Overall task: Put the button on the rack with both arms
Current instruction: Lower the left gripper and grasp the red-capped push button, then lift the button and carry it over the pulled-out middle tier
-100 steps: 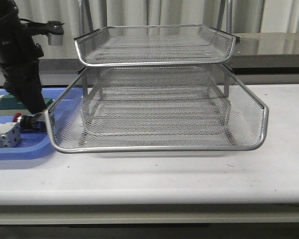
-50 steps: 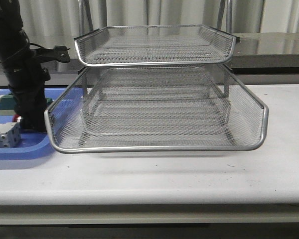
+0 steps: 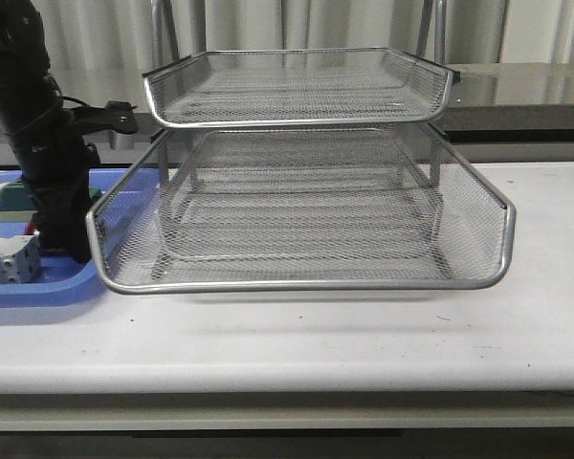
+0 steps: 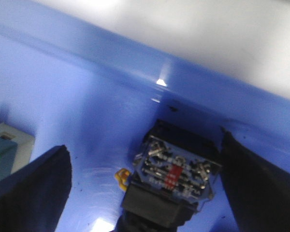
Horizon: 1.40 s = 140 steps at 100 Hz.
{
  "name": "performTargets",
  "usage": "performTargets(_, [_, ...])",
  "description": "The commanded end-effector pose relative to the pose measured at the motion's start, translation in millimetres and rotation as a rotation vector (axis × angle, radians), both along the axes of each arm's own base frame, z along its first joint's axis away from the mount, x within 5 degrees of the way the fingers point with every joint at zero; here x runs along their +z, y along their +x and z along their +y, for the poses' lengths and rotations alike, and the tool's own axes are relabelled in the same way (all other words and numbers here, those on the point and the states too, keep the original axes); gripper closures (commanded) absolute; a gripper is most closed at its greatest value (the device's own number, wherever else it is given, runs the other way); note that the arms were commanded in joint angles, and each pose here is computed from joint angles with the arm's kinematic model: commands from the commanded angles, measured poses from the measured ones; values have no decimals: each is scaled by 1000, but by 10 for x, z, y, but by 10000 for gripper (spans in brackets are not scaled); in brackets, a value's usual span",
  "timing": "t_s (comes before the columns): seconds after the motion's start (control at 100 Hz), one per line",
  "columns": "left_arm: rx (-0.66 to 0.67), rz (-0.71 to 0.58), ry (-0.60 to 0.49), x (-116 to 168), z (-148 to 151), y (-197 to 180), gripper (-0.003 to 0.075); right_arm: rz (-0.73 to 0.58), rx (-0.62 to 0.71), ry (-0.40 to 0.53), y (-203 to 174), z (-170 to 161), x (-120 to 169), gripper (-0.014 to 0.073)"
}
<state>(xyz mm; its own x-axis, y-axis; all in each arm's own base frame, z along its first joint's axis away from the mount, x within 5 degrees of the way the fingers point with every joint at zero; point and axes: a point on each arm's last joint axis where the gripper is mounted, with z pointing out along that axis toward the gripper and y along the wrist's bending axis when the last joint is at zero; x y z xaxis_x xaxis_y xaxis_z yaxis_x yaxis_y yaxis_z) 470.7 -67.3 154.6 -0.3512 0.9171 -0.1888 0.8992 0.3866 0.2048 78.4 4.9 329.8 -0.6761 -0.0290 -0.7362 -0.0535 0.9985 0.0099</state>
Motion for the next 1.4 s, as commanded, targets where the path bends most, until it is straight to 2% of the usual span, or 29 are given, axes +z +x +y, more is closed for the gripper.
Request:
performTargets(0.0, [1, -73, -18, 255, -20, 24, 174, -85, 1, -2, 24, -2, 137, 666])
performTargets(0.09, [1, -65, -18, 252, -20, 17, 297, -85, 1, -2, 24, -2, 137, 666])
performTargets(0.14, [1, -65, -18, 252, -20, 17, 401, -85, 1, -2, 24, -2, 137, 666])
performTargets(0.26, [1, -68, -18, 265, -19, 16, 594, -85, 1, -2, 24, -2, 137, 666])
performTargets(0.38, [1, -90, -21, 373, -18, 8, 690, -85, 1, -2, 24, -2, 137, 666])
performTargets(0.75, [13, -196, -40, 1089, 34, -42, 699, -85, 1, -2, 24, -2, 137, 666])
performTargets(1.14, [27, -114, -46, 1682, 120, -395, 699, -85, 1, -2, 24, -2, 137, 666])
performTargets(1.39, [42, -165, -162, 2089, -2, -645, 699, -85, 1, -2, 24, -2, 137, 666])
